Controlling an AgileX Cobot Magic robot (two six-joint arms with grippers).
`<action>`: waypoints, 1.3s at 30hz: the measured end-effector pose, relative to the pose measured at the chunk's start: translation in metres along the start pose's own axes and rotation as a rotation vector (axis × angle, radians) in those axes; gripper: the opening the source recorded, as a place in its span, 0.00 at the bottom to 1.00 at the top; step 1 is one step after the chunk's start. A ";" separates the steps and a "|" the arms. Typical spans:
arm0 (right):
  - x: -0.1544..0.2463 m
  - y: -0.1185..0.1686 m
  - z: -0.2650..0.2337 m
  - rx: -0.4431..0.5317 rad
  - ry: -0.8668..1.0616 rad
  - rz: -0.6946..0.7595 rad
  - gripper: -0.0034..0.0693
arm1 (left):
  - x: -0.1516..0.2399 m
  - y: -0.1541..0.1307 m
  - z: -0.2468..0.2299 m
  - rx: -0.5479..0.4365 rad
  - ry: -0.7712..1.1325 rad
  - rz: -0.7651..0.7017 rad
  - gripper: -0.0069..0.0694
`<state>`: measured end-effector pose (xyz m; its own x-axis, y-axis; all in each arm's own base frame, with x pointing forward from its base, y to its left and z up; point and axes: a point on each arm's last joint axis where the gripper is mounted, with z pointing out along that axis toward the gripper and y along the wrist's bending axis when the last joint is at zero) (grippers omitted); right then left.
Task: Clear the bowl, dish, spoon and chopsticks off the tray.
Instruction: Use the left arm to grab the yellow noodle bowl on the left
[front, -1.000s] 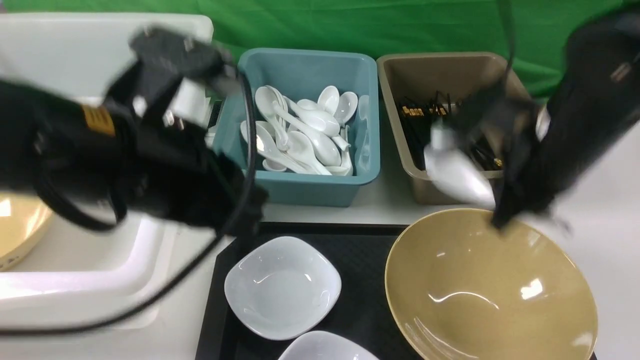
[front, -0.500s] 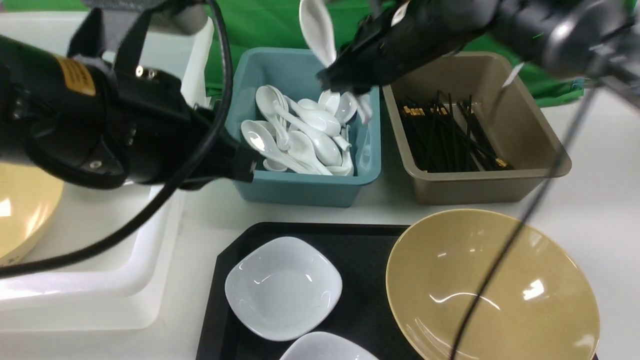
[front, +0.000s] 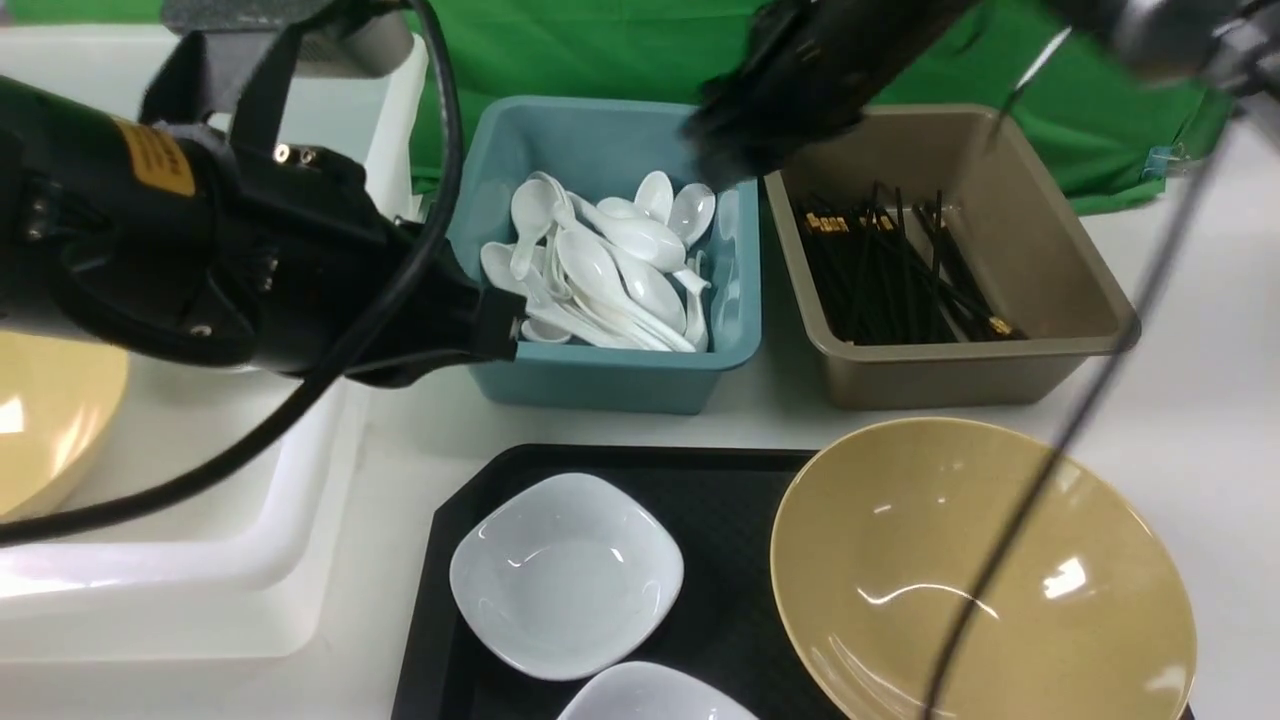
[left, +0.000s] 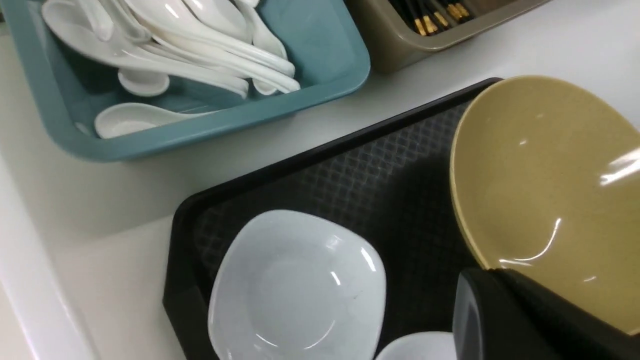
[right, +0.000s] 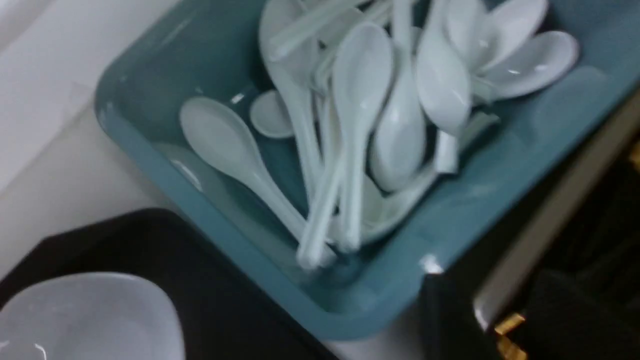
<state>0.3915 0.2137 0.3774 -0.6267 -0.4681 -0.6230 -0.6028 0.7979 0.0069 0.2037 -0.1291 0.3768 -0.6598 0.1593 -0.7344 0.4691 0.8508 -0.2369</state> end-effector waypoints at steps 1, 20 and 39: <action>0.002 -0.005 -0.017 0.022 -0.012 0.004 0.19 | 0.000 0.000 0.002 0.007 0.006 -0.008 0.08; 0.213 -0.011 -0.131 0.150 0.126 0.221 0.06 | 0.002 -0.049 0.171 0.106 0.432 0.074 0.45; 0.215 0.012 -0.118 -0.052 0.077 0.123 0.12 | -0.016 -0.039 0.157 0.001 0.498 0.133 0.50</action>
<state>0.1912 0.0776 0.3353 -0.7321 -0.3971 -0.5534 -0.5426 0.8312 0.1213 0.2885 -0.2437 0.2978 -0.7940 0.4855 -0.3659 0.5682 0.8066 -0.1627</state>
